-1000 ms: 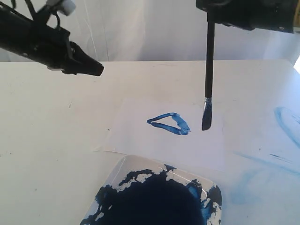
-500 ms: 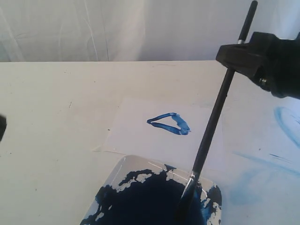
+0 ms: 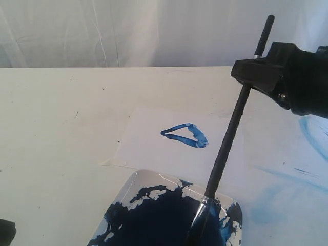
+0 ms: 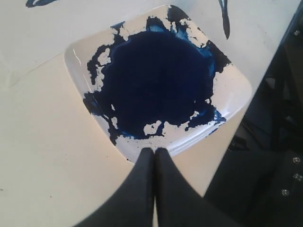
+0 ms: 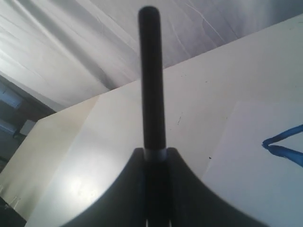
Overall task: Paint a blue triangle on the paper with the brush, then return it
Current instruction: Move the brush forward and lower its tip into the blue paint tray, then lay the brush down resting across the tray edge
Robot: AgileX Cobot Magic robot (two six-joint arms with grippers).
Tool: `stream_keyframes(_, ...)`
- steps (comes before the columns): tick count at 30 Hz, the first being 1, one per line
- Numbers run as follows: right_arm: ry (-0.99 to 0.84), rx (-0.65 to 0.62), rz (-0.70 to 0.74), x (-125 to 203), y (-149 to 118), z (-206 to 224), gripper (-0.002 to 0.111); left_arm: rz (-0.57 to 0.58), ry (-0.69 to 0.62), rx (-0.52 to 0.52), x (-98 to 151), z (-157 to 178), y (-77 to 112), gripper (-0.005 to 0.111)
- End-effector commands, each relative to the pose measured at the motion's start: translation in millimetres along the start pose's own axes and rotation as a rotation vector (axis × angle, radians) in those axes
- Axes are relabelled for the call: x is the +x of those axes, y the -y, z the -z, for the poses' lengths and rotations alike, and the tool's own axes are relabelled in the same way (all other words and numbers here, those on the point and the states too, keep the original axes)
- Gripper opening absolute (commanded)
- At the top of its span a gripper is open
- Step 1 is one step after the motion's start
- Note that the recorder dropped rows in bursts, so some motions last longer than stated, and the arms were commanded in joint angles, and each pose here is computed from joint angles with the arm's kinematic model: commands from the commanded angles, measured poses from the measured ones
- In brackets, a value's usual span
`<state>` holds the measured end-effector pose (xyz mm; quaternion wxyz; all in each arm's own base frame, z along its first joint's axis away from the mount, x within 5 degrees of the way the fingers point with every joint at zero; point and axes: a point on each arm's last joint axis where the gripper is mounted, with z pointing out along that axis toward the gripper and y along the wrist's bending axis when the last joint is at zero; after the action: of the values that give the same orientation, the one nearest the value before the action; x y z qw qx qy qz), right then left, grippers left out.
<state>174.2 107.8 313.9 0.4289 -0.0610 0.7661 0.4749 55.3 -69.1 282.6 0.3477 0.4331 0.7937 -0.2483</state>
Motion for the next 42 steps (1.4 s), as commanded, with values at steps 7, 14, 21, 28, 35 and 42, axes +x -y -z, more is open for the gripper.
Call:
stream_keyframes(7, -0.04, 0.067, -0.253, 6, 36, -34, 0.0, 0.032, 0.034, -0.038, 4, -6, -4.2, 0.0)
stream_keyframes(14, -0.142, 0.098, -0.374, 22, 64, -59, 0.0, 0.032, 0.033, -0.037, 4, -6, -4.0, 0.0)
stream_keyframes(21, -0.181, 0.144, -0.475, 35, 87, -75, 0.0, 0.032, 0.033, -0.037, 4, -6, -4.0, 0.0)
stream_keyframes(28, -0.219, 0.208, -0.507, 46, 104, -84, 0.0, 0.035, 0.036, -0.036, 4, -6, -3.8, 0.0)
stream_keyframes(35, -0.259, 0.245, -0.533, 57, 118, -90, 0.0, 0.035, 0.036, -0.036, 4, -6, -3.8, 0.0)
stream_keyframes(42, -0.289, 0.309, -0.539, 67, 133, -95, 0.0, 0.035, 0.036, -0.036, 4, -6, -3.8, 0.0)
